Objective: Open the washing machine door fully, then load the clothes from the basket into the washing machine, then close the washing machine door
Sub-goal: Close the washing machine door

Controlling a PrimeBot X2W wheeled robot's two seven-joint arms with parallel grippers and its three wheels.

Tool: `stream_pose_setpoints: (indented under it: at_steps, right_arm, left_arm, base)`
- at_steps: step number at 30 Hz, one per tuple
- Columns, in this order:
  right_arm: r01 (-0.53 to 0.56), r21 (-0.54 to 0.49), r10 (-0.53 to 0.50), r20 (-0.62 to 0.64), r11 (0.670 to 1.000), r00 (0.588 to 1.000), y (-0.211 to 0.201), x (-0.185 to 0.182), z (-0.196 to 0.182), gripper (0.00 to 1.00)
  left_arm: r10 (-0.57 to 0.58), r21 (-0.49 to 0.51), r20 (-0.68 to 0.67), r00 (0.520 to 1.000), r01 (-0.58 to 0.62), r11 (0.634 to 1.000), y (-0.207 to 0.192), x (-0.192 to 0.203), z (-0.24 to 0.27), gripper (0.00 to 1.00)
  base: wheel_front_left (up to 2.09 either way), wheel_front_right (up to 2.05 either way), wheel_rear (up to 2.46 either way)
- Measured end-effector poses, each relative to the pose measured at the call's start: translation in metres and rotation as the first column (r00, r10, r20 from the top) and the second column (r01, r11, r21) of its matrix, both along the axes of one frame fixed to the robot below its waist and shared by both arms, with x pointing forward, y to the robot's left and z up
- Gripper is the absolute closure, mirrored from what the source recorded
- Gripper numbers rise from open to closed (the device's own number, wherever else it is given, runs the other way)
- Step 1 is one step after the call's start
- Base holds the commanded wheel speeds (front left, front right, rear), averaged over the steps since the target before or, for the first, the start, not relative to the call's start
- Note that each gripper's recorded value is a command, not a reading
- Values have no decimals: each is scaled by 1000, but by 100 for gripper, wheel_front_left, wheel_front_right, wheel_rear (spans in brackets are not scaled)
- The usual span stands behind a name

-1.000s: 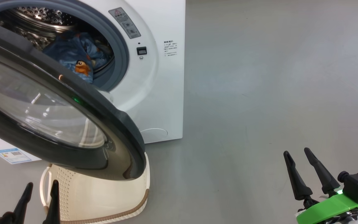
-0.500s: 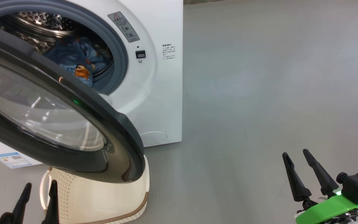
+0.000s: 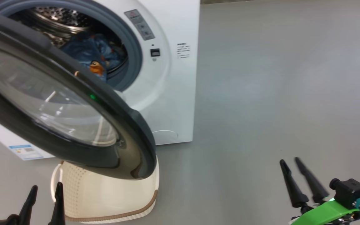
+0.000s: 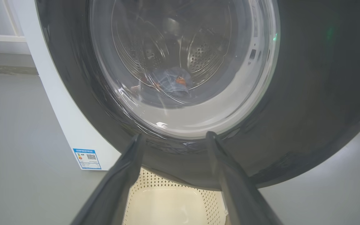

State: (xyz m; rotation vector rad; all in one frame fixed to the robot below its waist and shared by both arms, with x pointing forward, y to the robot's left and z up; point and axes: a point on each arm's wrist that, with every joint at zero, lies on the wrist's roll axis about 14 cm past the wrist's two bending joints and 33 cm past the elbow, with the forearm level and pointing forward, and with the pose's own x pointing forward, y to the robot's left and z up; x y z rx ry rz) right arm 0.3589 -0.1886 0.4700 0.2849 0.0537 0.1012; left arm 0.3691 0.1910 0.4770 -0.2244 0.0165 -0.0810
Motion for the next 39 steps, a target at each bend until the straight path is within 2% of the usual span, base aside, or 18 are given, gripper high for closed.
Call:
stream_pose_setpoints:
  at_steps: [5, 13, 18, 22, 27, 32, 36, 39]
  right_arm:
    - [-48, 9, 47, 17, 999, 999, 18, 12, 5, 100]
    - [-148, 26, 142, 161, 989, 977, 57, 45, 52, 100]
    - [-248, 21, 232, 289, 969, 929, 93, 56, 97, 100]
    - [-325, 15, 292, 400, 946, 869, 120, 57, 138, 100]
    - [-436, 0, 372, 520, 900, 769, 157, 41, 182, 100]
    - [-551, -23, 458, 586, 834, 669, 194, 14, 207, 100]
    - [-635, -26, 528, 581, 772, 619, 221, -5, 205, 100]
    - [-678, -33, 577, 557, 734, 598, 238, -14, 195, 100]
  left_arm:
    - [32, -5, -5, 999, -32, 999, 9, -7, -1, 0]
    - [81, -24, -9, 997, -81, 996, 18, -20, -2, 0]
    - [109, -26, -5, 994, -109, 994, 26, -28, 0, 0]
    - [131, -26, 3, 991, -131, 991, 33, -34, 2, 0]
    - [154, -30, 12, 988, -153, 988, 38, -40, 5, 0]
    - [171, -34, 18, 985, -171, 985, 43, -45, 7, 0]
    - [183, -35, 20, 983, -182, 983, 46, -48, 7, 0]
    - [191, -38, 20, 981, -190, 981, 47, -50, 8, 0]
  base:
    - [0, 0, 0]
    - [0, 0, 0]
    - [0, 0, 0]
    - [0, 0, 0]
    - [0, 0, 0]
    - [0, 0, 0]
    - [0, 0, 0]
    - [0, 0, 0]
